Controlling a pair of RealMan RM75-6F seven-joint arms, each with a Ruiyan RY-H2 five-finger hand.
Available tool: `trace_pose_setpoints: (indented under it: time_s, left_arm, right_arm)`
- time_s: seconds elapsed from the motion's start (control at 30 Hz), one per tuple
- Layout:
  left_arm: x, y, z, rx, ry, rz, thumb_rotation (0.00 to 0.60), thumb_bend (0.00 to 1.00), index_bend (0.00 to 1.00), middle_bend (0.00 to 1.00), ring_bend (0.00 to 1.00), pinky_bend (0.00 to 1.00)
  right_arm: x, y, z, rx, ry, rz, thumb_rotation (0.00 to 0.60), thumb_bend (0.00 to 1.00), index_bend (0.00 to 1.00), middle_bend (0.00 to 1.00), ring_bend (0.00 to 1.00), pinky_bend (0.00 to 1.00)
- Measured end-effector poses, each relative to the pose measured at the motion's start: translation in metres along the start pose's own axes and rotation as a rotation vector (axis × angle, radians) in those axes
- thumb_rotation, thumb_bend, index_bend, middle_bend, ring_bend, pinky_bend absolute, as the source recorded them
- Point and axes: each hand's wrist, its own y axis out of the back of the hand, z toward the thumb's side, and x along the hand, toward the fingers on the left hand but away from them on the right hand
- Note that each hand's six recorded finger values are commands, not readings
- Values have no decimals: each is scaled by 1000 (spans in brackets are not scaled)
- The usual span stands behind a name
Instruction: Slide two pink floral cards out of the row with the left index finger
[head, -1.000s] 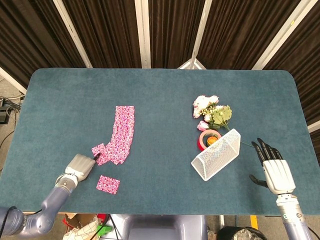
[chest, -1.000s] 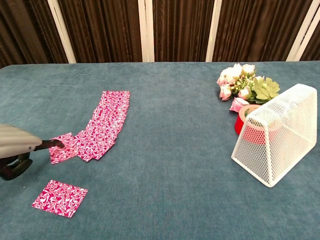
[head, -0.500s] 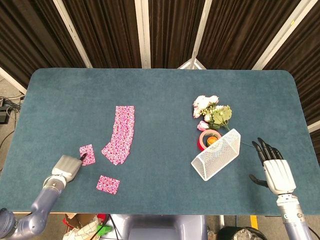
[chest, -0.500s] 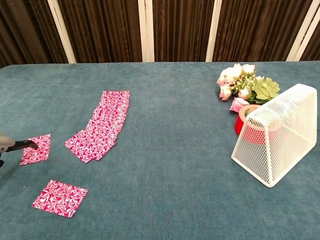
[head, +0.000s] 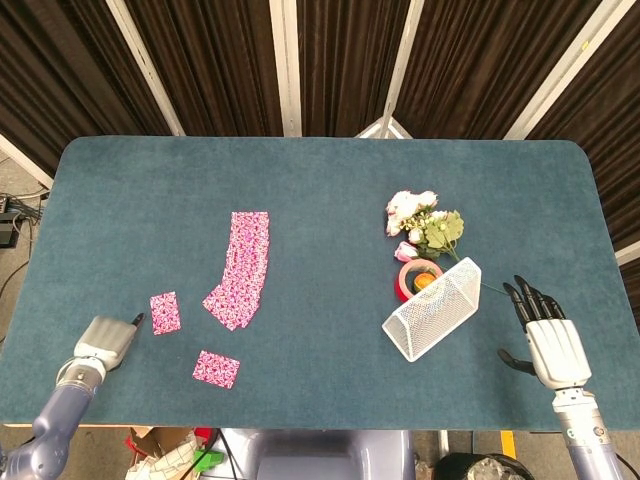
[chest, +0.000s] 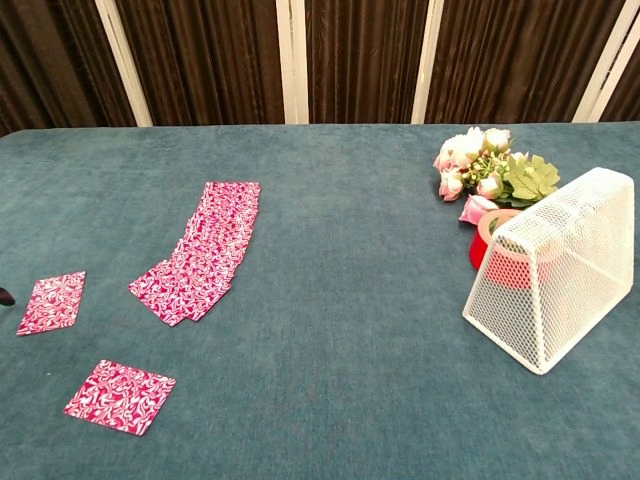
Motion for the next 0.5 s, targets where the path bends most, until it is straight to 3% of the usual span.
trace_pose_setpoints:
  time_s: [0.07,0.17,0.27,0.33,0.43,0.5]
  left_arm:
    - [-2,0,-6,-9,7,7,600,951,58,785,723,665]
    - [-4,4,-7,-28,-7,32,600,847,51,652,575,630]
    - [-9,12,-3,-63,-46,74,600,773,51,430,391,530]
    - [-14,19,0,-100,-80,106,600,705,51,275,262,393]
    - [-26,31,3,-157,-147,179,600,597,49,148,135,258]
    - [-34,35,4,-168,-181,228,600,534,47,102,93,230]
  right_arm:
    - [0,0,0,0,2,1,600,181,0,0,135,177]
    - [0,-1,1,3,4,3,600,181,0,0,135,177]
    - [0,-1,2,3,5,3,600,181,0,0,136,177]
    - [-1,-1,1,2,3,3,600,181,0,0,137,177]
    - [-1,-1,0,3,-1,4,600,181,0,0,137,177]
    - [-1,-2,0,2,1,6,600,181,0,0,137,177]
